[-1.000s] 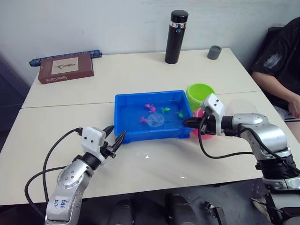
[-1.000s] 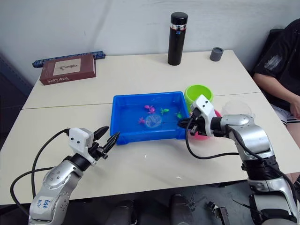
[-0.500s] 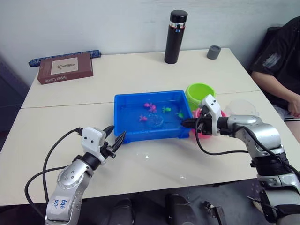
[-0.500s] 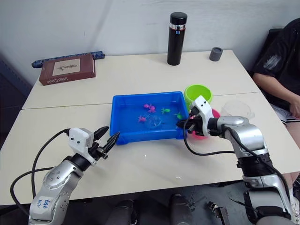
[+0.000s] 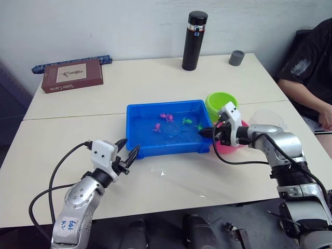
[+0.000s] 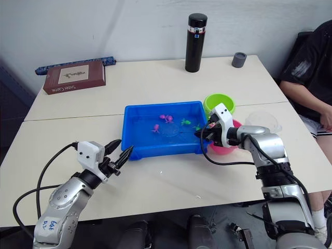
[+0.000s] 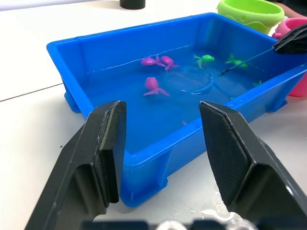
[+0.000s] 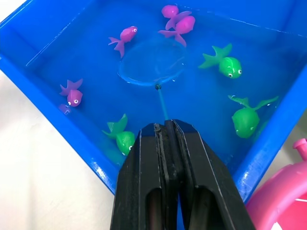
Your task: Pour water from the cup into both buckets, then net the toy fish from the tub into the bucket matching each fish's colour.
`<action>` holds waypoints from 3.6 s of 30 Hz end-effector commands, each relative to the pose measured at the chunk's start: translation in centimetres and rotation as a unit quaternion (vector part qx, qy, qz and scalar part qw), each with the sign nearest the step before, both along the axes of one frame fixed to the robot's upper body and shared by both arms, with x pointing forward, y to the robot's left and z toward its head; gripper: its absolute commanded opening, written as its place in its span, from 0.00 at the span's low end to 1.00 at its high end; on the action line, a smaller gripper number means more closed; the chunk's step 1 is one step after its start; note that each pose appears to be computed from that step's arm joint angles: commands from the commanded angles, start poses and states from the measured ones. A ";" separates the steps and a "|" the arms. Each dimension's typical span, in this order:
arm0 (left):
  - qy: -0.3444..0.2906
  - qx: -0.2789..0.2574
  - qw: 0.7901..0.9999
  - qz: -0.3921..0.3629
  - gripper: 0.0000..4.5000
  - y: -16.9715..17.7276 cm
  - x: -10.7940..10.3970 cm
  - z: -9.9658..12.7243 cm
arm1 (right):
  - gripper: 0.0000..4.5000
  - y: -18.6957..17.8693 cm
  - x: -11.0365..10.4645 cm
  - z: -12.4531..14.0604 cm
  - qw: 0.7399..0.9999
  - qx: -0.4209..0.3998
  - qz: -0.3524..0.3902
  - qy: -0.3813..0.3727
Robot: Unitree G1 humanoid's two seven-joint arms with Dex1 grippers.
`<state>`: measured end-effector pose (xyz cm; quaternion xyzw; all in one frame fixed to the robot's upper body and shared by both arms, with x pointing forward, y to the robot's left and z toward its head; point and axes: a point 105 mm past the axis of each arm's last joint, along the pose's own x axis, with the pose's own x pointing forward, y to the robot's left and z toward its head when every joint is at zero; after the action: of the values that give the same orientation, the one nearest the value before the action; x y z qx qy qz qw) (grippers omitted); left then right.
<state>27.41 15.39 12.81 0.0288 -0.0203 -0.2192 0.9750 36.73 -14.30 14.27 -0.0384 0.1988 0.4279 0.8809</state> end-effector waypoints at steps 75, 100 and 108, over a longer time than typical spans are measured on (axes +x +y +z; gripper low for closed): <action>-0.025 -0.004 0.999 -0.029 0.59 -1.4 0.7 1.0 | 0.00 -2.4 0.1 4.7 0.994 0.024 -0.072 -0.074; -0.032 0.006 0.988 -0.153 0.59 -4.3 0.5 1.7 | 0.00 -2.9 -9.1 9.6 0.979 0.068 -0.132 -0.142; -0.037 0.018 0.976 -0.215 0.59 -5.4 1.3 2.0 | 0.00 -3.6 -12.3 9.0 0.966 0.033 -0.168 -0.193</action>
<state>28.89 10.47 14.13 0.0509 -0.0407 -0.4060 0.9116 25.23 -17.72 21.83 -0.0284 0.0552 0.2783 0.9585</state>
